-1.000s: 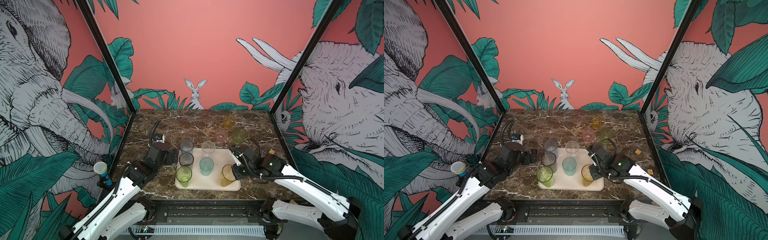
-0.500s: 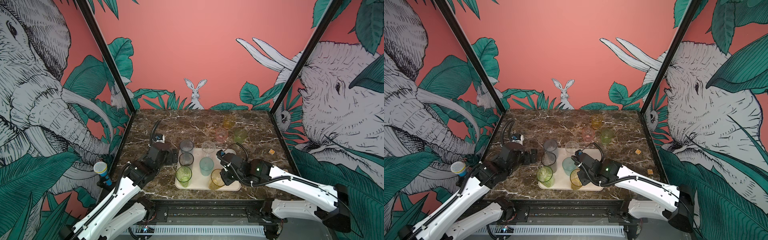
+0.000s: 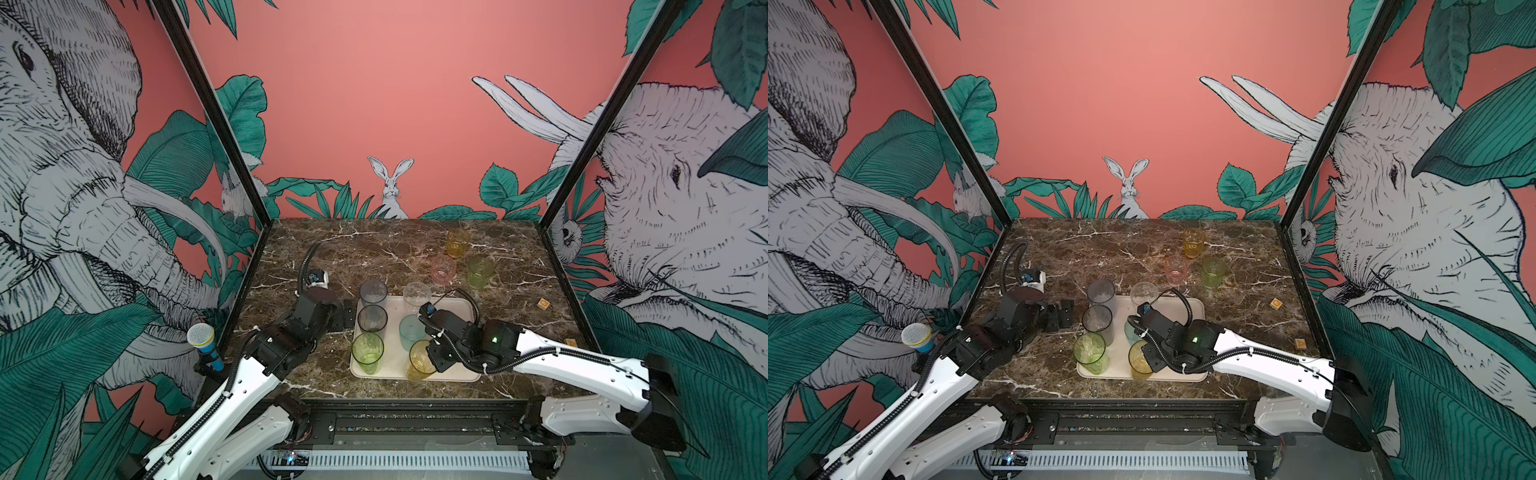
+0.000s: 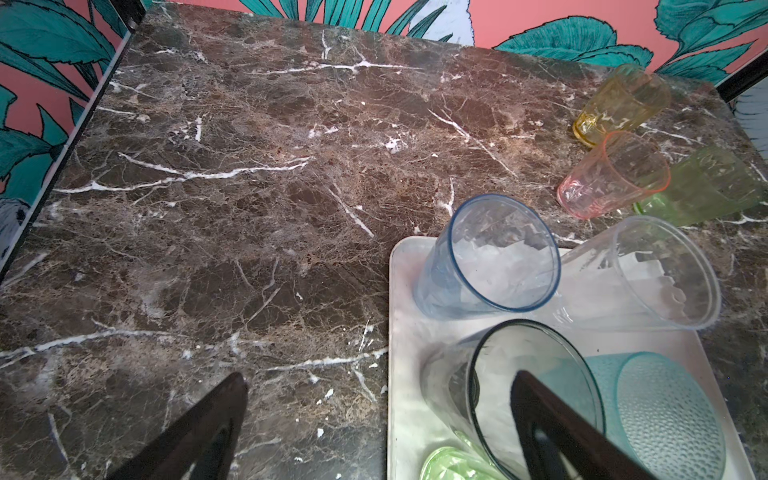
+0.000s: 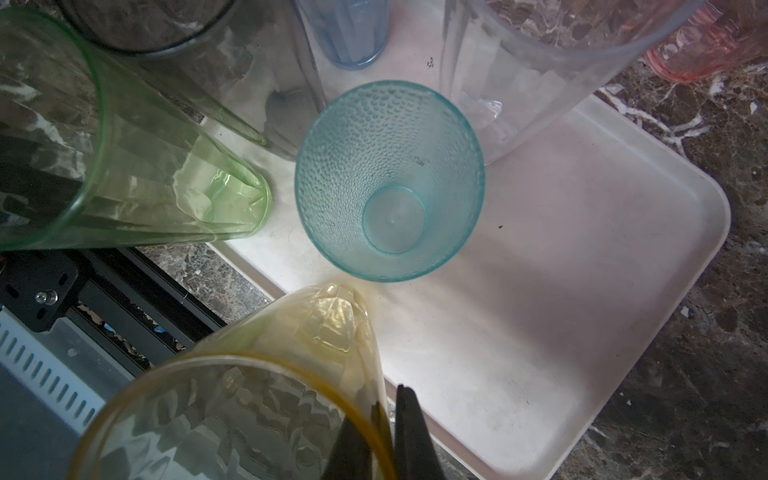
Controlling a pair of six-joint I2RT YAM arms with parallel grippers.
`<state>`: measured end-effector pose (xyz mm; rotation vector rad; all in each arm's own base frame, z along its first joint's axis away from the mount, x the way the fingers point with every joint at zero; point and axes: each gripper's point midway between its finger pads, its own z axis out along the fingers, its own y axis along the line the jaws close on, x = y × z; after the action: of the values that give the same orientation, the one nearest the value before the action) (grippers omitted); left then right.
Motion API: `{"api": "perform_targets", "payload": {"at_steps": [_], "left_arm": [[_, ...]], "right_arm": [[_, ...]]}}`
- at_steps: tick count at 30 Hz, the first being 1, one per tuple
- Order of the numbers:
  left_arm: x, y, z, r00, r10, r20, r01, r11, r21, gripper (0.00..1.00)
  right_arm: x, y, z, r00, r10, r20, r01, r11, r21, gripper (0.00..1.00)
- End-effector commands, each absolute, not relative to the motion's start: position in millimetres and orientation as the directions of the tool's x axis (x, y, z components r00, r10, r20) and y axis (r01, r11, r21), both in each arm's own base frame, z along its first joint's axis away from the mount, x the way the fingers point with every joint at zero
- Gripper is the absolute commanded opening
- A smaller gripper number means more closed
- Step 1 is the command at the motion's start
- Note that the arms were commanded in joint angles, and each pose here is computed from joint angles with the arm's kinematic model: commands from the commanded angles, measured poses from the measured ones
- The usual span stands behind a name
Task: Place the glasses into the tray
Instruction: 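Carry the yellow glass toward the robot over the tray corner, then lower the yellow glass onto the tray beside the teal glass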
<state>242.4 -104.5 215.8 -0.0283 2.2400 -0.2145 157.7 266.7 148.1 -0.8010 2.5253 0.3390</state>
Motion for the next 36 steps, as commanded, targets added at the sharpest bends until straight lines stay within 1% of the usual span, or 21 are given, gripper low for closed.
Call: {"api": "perform_targets", "payload": {"at_steps": [1, 36], "left_arm": [[242.0, -102.0, 211.5, -0.633, -0.11, -0.766, 0.036, 0.985, -0.171, 0.99], [240.5, -99.7, 205.4, -0.641, -0.106, -0.76, 0.028, 0.987, -0.161, 0.99]], "right_arm": [[162.2, 273.7, 149.8, -0.709, -0.464, -0.532, -0.592, 0.8, 0.092, 0.0], [168.8, 278.2, 136.5, -0.704, -0.497, -0.508, -0.595, 0.803, 0.039, 0.0]]}}
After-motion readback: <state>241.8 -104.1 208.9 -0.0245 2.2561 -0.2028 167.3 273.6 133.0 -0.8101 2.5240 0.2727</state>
